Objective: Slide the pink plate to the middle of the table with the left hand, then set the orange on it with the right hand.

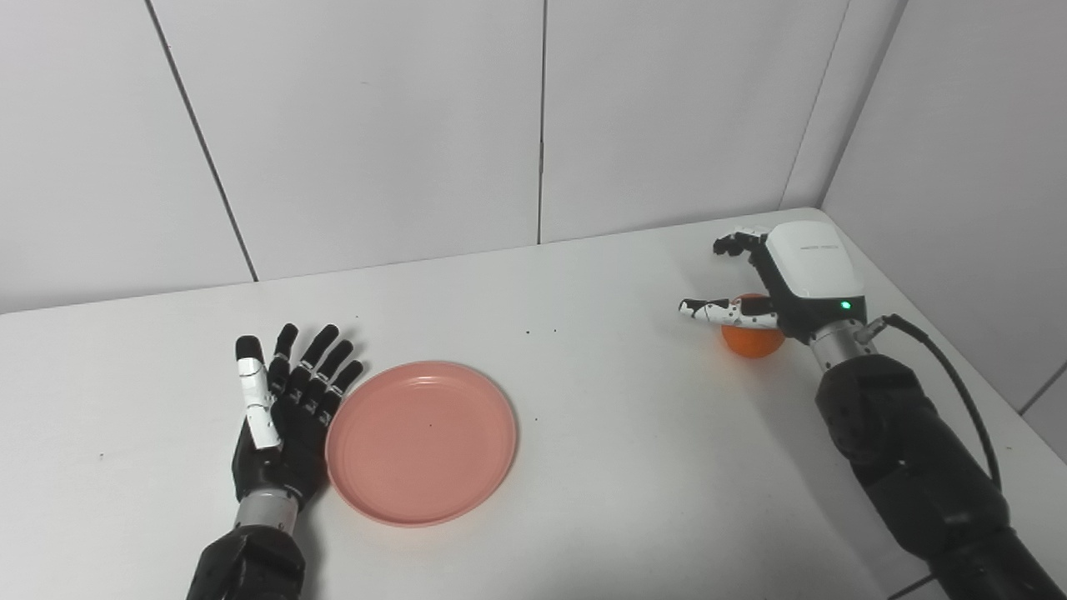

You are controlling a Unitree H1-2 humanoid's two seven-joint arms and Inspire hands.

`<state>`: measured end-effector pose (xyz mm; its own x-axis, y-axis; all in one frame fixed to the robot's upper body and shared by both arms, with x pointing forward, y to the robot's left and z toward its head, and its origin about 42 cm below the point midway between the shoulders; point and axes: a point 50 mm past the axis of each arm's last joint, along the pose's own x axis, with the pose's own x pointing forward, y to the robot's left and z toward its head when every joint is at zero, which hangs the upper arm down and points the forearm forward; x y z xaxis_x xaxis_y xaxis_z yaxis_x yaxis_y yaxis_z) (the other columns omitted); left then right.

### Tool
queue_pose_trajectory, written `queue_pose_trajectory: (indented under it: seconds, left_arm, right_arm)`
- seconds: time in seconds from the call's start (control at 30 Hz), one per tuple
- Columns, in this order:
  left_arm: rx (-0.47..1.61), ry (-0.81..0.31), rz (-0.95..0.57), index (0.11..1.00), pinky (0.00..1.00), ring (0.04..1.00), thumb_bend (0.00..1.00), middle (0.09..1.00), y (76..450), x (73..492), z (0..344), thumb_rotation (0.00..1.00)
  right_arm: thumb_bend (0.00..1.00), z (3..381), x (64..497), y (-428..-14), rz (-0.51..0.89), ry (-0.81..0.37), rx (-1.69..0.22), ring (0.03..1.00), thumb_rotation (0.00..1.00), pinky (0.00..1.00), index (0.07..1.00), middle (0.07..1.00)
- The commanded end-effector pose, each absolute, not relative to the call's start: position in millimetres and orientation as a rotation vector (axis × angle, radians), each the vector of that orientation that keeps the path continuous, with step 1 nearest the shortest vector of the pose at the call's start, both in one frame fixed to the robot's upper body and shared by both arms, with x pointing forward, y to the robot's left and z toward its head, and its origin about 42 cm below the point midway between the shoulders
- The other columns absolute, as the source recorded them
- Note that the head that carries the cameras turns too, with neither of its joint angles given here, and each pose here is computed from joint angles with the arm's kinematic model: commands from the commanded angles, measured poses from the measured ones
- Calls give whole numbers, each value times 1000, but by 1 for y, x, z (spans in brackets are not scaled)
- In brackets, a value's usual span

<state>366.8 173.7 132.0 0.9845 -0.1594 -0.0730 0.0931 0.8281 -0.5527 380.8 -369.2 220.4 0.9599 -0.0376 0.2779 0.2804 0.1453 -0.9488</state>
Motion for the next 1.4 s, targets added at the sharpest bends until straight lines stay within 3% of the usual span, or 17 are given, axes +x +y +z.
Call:
queue_pose_trajectory:
  seconds: [0.0, 0.33, 0.63, 0.9, 1.37]
  left_arm:
    - [-569, 281, -73, 997, 840, 851, 761, 849, 177, 349, 95, 862]
    - [-571, 285, -78, 995, 816, 845, 766, 834, 174, 348, 94, 856]
    - [-575, 279, -73, 990, 818, 843, 774, 844, 174, 348, 97, 840]
    - [-583, 286, -72, 986, 828, 833, 775, 826, 171, 348, 98, 836]
    - [-575, 284, -77, 988, 809, 831, 770, 818, 173, 347, 104, 844]
  right_arm:
    - [752, 243, 388, -375, -271, -300, -1418, 561, 726, 480, 608, 631]
    - [745, 231, 394, -390, -250, -243, -1369, 595, 731, 523, 596, 636]
    - [737, 219, 398, -398, -222, -197, -1366, 539, 691, 483, 581, 599]
    - [742, 203, 395, -398, -186, -99, -1383, 616, 685, 565, 592, 643]
    - [739, 170, 393, -393, -130, -40, -1409, 573, 683, 516, 585, 620]
